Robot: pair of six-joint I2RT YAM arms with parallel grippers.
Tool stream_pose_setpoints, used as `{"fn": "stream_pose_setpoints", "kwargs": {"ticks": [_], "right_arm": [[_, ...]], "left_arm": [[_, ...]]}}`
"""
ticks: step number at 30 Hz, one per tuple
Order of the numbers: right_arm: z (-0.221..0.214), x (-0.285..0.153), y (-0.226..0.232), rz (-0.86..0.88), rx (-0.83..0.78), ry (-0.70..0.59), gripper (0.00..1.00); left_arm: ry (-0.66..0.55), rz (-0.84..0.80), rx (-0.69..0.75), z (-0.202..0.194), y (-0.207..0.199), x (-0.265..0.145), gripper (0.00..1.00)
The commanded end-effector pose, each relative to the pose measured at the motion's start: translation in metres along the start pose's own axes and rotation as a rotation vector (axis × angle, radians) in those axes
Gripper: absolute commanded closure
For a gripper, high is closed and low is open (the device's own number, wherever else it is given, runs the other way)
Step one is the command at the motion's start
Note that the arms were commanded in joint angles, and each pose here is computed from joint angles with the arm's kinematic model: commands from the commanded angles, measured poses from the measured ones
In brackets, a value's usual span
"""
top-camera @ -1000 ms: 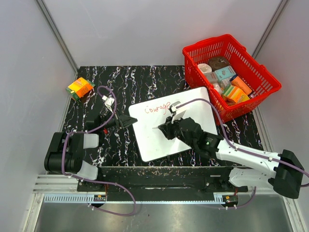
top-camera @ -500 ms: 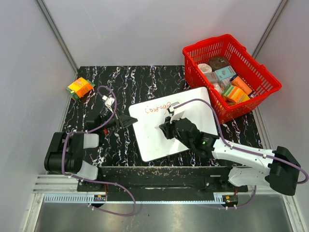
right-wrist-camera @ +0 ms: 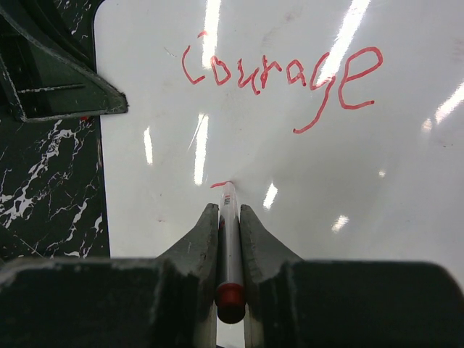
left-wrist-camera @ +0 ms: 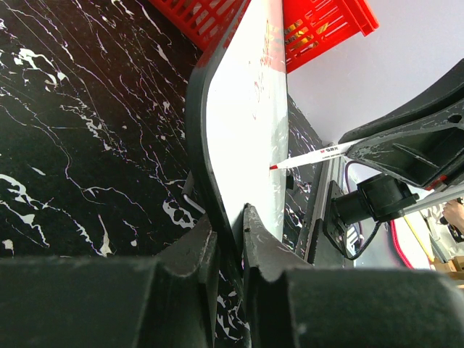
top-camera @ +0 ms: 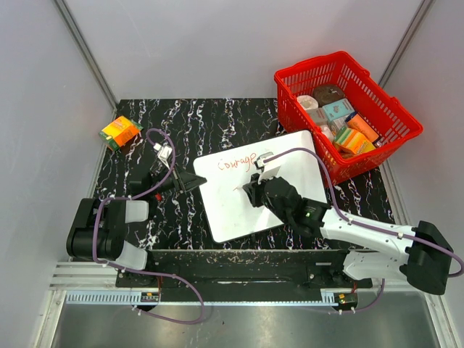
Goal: Write a sentence on the whiteboard
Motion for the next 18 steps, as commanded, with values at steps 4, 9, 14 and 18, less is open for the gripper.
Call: {"fn": "stream_pose_setpoints", "kwargs": {"ticks": [4,9,14,18], "right_arm": [[0.015,-0.007,-0.001,-0.008,0.004,-0.055,1.0],[0.026,-0.012,0.005,0.026,0.028,-0.088,1.0],[0.036,-0.01,0.009,0.03,0.028,-0.112,1.0],[0.037,-0.002,0.011,0.018,0.011,-0.108,1.0]], "left_arm": [[0.012,-0.044,0.197,0.001,-0.006,0.011,1.0],[0.011,-0.042,0.198,0.001,-0.006,0.011,1.0],[0.013,-0.043,0.198,0.001,-0.006,0.011,1.0],[0.014,-0.042,0.197,0.0,-0.006,0.011,1.0]]}}
Point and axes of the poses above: each gripper's point midway between its finger pads, its own x axis out along the fingers, its own y axis along the line the jaws close on, z = x × y, the point moved 2 cm from there along -x, back along the fingers, and after that the axes turned 1 degree about x, right-handed, at the moved point
